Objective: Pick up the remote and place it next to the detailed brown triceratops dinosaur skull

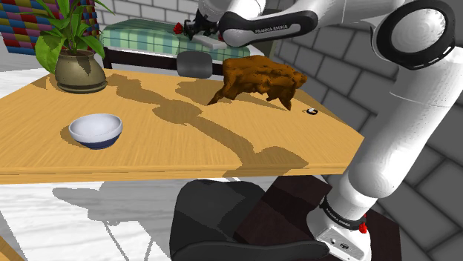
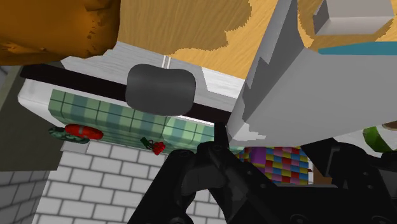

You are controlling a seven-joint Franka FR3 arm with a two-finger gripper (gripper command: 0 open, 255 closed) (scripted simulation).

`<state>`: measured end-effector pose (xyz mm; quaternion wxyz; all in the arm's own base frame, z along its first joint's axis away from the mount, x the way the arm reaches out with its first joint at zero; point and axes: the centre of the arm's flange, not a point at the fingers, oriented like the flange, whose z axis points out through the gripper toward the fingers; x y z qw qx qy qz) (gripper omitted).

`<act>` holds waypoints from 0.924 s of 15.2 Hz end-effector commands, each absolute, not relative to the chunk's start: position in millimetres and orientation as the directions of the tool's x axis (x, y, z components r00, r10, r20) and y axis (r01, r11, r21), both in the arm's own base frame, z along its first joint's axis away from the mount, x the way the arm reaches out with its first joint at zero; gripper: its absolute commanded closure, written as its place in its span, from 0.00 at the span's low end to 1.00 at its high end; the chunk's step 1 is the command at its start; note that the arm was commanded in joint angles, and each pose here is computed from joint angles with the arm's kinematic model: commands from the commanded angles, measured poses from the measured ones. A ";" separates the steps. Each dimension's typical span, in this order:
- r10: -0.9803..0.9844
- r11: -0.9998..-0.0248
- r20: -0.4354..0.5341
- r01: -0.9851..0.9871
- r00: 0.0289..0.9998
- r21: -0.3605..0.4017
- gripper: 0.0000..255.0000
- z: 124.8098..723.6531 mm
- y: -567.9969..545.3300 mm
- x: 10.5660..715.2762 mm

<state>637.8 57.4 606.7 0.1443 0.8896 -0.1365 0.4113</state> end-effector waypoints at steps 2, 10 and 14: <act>-0.124 -0.921 0.772 -0.362 0.624 0.144 1.00 591.3 57.2 637.1; -0.124 -0.921 0.772 -0.362 0.624 0.144 1.00 549.1 57.2 637.1; -0.124 -0.921 0.772 -0.362 0.624 0.144 1.00 527.9 57.2 637.1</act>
